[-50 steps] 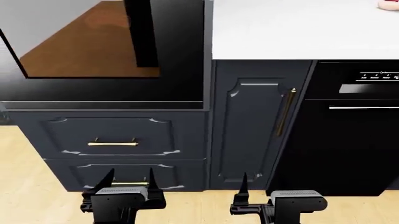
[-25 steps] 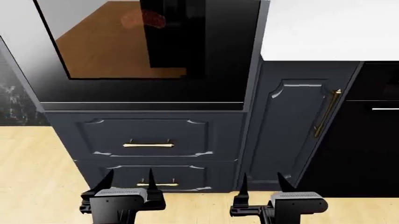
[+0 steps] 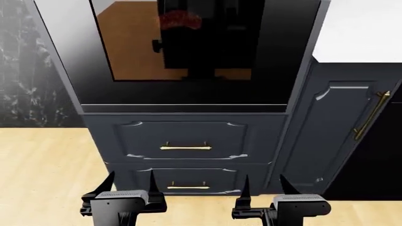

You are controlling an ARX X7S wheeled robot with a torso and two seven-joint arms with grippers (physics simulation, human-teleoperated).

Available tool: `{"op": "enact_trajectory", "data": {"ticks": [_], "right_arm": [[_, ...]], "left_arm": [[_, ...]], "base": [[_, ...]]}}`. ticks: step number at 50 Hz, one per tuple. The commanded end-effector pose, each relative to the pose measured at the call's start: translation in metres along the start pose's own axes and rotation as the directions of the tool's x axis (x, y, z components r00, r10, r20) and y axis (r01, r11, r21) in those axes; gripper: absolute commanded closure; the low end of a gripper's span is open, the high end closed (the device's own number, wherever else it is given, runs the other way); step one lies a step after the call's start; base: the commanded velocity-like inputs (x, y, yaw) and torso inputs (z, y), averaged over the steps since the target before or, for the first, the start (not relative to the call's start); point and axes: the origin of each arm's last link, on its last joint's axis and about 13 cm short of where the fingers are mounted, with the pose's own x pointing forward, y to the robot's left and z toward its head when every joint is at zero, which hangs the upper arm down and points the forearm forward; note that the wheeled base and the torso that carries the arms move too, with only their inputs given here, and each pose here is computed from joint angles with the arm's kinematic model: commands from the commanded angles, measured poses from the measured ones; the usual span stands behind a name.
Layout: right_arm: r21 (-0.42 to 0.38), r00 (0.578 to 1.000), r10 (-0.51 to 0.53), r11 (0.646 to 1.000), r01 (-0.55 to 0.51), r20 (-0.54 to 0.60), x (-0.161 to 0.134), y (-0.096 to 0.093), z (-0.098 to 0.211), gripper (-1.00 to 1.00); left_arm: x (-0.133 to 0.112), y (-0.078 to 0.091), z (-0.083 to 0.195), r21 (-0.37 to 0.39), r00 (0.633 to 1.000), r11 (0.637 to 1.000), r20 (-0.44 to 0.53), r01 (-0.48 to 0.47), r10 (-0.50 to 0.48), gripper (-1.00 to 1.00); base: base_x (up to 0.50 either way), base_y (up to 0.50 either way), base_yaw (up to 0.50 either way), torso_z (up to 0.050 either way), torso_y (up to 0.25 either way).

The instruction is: Open the oven door

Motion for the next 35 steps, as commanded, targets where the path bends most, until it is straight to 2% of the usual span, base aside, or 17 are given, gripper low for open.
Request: {"op": "enact_trajectory", "data": {"ticks": [1, 35], "right_arm": [[0.003, 1.0, 0.001, 1.0, -0.001, 0.002, -0.0006, -0.0005, 0.0006, -1.0], [0.012, 1.0, -0.002, 1.0, 0.002, -0.012, -0.0014, -0.0003, -0.0028, -1.0]], "left_arm": [[-0.0005, -0.0005, 0.0004, 0.001, 1.0, 1.0, 0.0, 0.001, -0.001, -1.0], [-0.0007, -0.0017, -0.0012, 0.01, 1.0, 1.0, -0.006, 0.009, -0.009, -1.0]], "base": [[0.02, 0.46, 0.0, 0.0, 0.0], [0.02, 0.46, 0.0, 0.0, 0.0]]}}
